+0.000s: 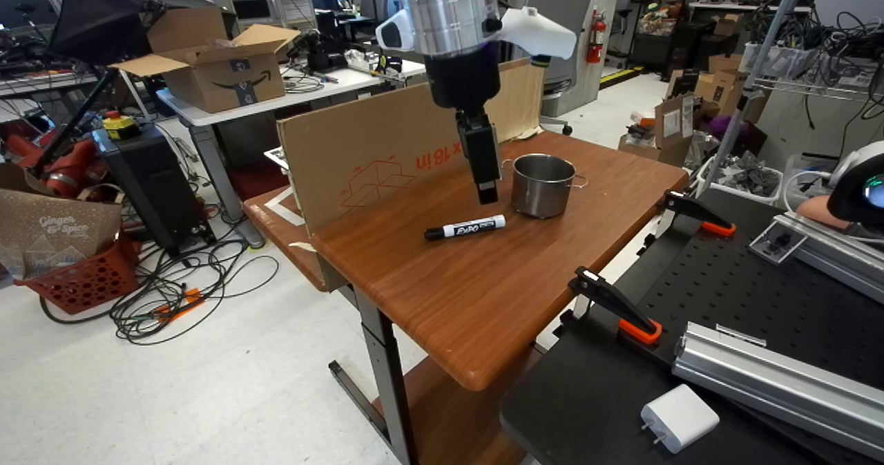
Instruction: Put the black marker in the pot
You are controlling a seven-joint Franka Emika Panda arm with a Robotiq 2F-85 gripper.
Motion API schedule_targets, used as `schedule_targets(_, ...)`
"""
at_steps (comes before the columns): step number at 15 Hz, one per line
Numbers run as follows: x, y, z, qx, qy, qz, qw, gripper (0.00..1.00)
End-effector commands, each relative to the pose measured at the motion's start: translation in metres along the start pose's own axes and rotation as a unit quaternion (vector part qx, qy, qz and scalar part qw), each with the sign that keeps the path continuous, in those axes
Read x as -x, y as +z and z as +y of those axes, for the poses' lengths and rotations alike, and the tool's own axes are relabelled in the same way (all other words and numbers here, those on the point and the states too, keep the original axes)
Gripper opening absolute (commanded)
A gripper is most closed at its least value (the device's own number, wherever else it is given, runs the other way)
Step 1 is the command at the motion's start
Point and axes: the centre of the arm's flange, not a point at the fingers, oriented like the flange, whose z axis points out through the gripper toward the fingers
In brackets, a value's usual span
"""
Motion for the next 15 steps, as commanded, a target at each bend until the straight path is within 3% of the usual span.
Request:
schedule_targets(1,-0.004,0.015,0.017,-0.006,-0.031,0.015,0.9994,1.00)
schedule_targets(9,-0.018,0.058,0.016,-0.027,-0.068,0.004,0.9973,1.00)
schedule_targets(15,-0.038,0.064,0.008,-0.021,-0.080,0.001,0.9965,1.00)
